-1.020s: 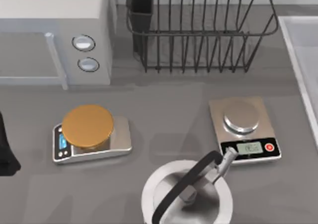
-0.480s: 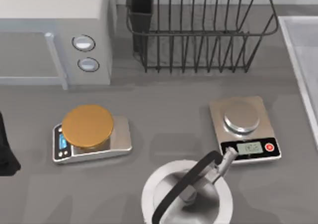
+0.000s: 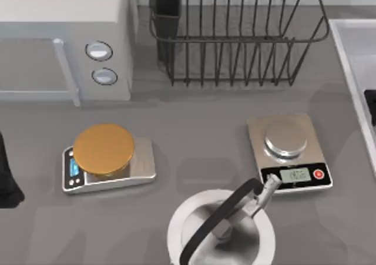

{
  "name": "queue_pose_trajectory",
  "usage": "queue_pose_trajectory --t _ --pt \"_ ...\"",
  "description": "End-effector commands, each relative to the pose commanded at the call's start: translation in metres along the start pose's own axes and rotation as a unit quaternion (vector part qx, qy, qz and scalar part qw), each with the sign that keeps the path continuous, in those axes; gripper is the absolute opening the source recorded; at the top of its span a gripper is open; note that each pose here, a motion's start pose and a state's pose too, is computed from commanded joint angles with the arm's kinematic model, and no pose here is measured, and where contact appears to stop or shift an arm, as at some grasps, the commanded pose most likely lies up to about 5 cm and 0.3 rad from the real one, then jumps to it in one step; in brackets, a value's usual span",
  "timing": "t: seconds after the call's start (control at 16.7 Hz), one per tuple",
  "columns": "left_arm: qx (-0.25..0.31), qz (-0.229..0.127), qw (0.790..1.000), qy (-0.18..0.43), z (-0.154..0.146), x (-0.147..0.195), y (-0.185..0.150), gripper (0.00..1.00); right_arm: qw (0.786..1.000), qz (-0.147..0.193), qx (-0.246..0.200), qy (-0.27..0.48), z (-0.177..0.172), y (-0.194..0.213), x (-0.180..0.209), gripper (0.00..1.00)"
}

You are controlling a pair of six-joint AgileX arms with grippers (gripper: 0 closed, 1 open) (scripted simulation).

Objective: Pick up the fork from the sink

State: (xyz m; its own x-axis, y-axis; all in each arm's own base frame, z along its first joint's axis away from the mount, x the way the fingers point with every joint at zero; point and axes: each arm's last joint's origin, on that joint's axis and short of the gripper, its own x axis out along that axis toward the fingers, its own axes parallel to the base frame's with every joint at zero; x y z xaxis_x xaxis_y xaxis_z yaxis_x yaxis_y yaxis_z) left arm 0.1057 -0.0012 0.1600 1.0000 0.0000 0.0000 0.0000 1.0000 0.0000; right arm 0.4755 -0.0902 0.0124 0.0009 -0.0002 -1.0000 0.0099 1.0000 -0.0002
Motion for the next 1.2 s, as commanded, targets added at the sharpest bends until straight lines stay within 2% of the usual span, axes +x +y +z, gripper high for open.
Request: queue_pose_trajectory --t 0.24,1.02,1.2 --pt "0.000 0.000 1.000 0.000 0.0000 0.0000 0.0000 1.00 1.000 0.000 0.000 0.000 -0.0003 0.0000 0.0011 1.00" --pt "0.000 0.000 1.000 0.000 0.0000 0.0000 0.0000 1.00 1.000 0.000 0.000 0.000 -0.0003 0.0000 0.0011 0.02" --pt "0.000 0.000 1.000 0.000 0.0000 0.0000 0.0000 1.00 1.000 0.000 0.000 0.000 -0.0003 0.0000 0.0011 0.00"
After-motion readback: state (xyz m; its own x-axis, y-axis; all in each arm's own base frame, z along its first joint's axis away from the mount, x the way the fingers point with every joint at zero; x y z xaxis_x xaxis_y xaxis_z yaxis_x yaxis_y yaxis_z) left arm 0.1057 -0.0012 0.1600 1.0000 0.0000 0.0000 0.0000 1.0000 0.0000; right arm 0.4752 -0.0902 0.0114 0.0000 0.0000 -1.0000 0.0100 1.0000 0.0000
